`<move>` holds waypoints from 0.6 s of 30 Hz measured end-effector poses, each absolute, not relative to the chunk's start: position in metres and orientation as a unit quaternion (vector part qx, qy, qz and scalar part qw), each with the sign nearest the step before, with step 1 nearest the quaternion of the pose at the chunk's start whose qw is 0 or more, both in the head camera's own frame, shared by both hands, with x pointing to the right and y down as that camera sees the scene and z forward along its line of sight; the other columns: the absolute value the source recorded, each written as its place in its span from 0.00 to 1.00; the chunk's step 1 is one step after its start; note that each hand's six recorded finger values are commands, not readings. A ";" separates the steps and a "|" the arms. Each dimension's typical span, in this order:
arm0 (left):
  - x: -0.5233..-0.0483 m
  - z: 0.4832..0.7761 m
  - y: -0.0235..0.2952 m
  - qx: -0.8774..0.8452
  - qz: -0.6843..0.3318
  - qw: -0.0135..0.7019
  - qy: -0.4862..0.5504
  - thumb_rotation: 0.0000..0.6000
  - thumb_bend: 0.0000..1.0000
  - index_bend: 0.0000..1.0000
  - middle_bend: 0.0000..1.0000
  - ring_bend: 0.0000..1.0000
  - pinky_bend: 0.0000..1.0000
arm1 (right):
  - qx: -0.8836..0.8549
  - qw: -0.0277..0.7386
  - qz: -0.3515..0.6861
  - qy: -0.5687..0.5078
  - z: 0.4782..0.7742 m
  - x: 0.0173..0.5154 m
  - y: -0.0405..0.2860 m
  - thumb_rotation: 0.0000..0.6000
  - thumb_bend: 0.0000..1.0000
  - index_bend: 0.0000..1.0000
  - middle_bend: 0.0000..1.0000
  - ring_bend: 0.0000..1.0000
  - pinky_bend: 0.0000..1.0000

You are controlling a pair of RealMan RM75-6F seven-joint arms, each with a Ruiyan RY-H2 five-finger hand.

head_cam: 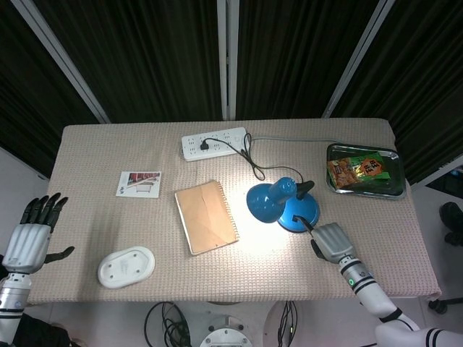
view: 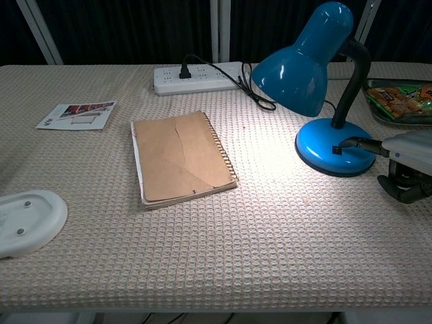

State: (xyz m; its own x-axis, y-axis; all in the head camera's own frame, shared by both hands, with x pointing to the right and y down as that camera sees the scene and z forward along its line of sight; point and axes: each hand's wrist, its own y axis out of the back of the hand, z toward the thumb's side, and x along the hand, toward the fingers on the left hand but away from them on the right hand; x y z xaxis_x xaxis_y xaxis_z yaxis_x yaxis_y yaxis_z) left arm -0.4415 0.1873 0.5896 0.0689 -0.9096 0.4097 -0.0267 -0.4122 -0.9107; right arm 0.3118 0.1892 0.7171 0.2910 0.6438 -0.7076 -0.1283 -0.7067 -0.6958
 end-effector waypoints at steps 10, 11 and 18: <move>-0.446 0.591 0.188 -0.618 -0.571 0.384 0.381 1.00 0.00 0.00 0.00 0.00 0.00 | -0.730 0.330 0.574 -0.169 0.724 0.311 0.191 1.00 0.62 0.00 1.00 1.00 1.00; -0.446 0.591 0.188 -0.618 -0.571 0.384 0.381 1.00 0.00 0.00 0.00 0.00 0.00 | -0.730 0.330 0.575 -0.169 0.724 0.311 0.191 1.00 0.62 0.00 1.00 1.00 1.00; -0.448 0.592 0.188 -0.619 -0.570 0.381 0.383 1.00 0.00 0.00 0.00 0.00 0.00 | -0.730 0.322 0.582 -0.157 0.728 0.312 0.194 1.00 0.62 0.00 1.00 1.00 1.00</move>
